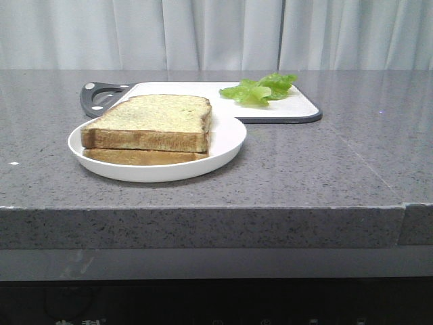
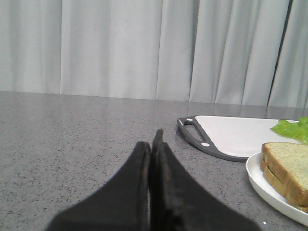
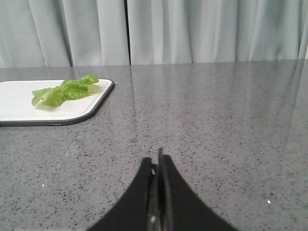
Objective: Left arm grabs bread, right arm adds lettuce
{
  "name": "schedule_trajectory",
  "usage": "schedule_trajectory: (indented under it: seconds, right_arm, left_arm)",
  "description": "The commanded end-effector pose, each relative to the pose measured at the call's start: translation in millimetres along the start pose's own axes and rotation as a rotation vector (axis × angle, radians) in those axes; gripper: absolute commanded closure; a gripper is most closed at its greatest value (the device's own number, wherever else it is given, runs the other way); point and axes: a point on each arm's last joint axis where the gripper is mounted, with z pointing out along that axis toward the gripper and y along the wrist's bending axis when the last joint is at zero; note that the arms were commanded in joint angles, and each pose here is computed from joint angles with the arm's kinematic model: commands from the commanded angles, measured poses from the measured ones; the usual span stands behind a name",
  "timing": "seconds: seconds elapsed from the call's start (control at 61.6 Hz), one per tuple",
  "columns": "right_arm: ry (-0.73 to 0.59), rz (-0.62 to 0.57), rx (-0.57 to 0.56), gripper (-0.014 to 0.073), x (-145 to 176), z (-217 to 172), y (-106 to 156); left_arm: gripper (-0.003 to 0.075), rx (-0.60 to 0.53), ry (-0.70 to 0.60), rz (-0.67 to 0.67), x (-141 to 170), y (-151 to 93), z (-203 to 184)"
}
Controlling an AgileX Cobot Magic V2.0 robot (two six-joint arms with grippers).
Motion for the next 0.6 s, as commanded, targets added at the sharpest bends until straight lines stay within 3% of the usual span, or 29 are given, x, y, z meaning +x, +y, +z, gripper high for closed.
schedule_trajectory:
  seconds: [0.0,0.584]
  right_arm:
    - [-0.098,-0.015,-0.006,0.0713,-8.5,-2.2,0.8]
    - [-0.137,-0.015,-0.011,0.0713,-12.6,-2.7,1.3]
  left_arm:
    - [0.0741,0.008,-0.097,-0.015,-6.8,-0.3,-1.9]
    - [0.0741,0.008,-0.126,-0.018,-10.0,-0.2,-2.2]
